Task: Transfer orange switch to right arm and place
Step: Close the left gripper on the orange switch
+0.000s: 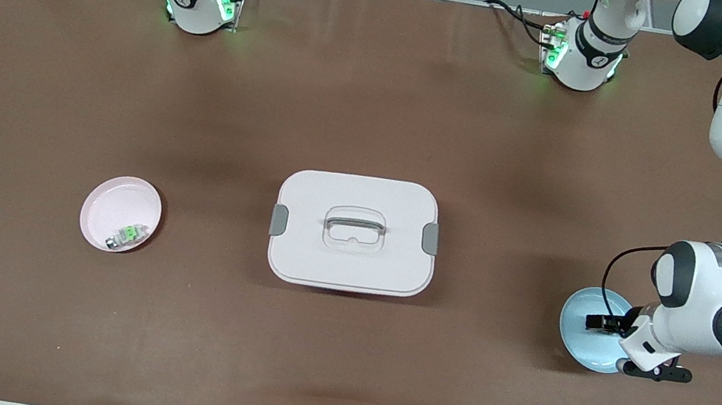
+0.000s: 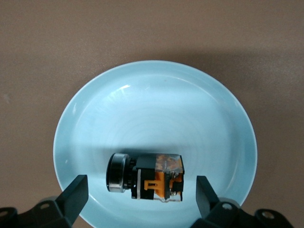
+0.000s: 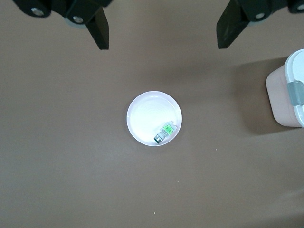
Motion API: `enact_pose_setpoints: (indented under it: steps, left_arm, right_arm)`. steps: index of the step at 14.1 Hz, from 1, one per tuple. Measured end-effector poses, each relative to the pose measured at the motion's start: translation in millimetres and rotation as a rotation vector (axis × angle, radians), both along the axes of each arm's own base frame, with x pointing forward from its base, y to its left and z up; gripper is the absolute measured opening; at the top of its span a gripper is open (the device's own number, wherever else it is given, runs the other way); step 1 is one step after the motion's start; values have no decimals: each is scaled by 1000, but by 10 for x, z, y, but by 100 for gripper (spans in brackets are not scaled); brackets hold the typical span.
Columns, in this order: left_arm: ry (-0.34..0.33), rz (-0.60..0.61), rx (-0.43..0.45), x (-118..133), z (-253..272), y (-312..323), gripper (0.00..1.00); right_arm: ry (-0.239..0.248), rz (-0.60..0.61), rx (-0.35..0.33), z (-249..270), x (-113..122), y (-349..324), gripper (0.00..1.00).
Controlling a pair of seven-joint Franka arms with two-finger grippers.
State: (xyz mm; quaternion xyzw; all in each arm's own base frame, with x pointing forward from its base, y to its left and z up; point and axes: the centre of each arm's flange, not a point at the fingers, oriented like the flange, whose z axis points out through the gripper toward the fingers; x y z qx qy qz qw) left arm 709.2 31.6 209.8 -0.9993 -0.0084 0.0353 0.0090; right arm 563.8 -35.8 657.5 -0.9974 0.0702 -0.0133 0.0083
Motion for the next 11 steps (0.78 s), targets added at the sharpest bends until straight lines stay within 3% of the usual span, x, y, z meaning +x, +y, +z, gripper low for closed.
enact_pose_setpoints:
  steps: [11]
  left_arm:
    - [-2, -3, -2, -2, -170, -18, 100]
  right_arm:
    - [0, 1, 0, 0, 1, 8, 100]
